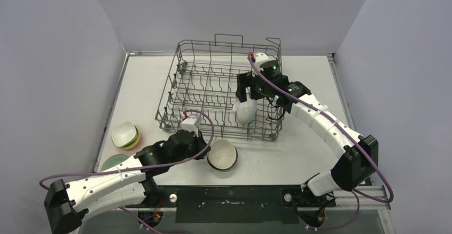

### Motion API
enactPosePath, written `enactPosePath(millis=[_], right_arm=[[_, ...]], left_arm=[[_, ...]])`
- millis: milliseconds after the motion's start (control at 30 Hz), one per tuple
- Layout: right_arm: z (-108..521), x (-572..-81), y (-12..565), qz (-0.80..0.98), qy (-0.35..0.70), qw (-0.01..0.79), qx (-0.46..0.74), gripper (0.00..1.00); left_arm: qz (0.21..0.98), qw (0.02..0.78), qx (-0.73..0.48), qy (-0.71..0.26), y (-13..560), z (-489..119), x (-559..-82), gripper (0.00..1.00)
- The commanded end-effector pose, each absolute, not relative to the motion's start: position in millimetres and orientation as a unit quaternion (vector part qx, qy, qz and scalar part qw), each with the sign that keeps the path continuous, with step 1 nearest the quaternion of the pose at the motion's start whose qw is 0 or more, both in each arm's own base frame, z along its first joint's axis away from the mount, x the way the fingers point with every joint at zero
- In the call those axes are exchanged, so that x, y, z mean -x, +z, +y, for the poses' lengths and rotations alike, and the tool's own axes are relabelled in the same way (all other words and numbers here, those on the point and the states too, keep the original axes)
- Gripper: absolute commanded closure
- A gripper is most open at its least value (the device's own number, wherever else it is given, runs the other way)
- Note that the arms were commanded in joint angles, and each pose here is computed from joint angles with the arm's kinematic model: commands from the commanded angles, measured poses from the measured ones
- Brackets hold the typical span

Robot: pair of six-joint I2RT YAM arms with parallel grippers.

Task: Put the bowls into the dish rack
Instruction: Pick up the bowl from the center of the board.

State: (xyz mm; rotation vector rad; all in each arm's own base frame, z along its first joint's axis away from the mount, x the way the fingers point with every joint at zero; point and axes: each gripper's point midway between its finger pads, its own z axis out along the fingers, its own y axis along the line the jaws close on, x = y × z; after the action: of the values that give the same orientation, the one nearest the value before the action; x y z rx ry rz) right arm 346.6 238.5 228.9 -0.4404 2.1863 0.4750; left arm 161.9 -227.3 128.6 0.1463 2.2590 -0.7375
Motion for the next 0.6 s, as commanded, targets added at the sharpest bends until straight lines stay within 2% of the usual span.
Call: enactPosePath(millis=[0,33,300,400,467,567], right_arm=[[237.9,-345.8,253.1,0.851,0.205,0.450,0.175,0.10],[237.8,-345.9,252.9,0.851,0.205,0.450,0.175,0.10],[237.2,-345.2,252.0,0.852,0.205,0.449,0.175,0.10],[237.0,-345.0,251.4,0.852,0.205,0.449,0.175,0.10],[236.8,-345.1,251.3,0.852,0.204,0.449,0.176,0.10],[236.1,-345.1,251.2,0.852,0.203,0.450,0.175,0.10]], left_arm=[[0.867,0.390,-0.066,-0.302,142.1,-237.1,-168.1,1.00],[0.871,0.388,-0.065,-0.293,139.2,-235.3,-169.0,0.98],[0.892,0.368,-0.061,-0.254,123.2,-229.9,-169.7,0.55],[0.896,0.365,-0.062,-0.244,120.5,-229.6,-171.2,0.42],[0.898,0.364,-0.062,-0.239,118.8,-229.7,-172.7,0.38],[0.900,0.362,-0.067,-0.233,115.2,-232.4,-174.7,0.38]])
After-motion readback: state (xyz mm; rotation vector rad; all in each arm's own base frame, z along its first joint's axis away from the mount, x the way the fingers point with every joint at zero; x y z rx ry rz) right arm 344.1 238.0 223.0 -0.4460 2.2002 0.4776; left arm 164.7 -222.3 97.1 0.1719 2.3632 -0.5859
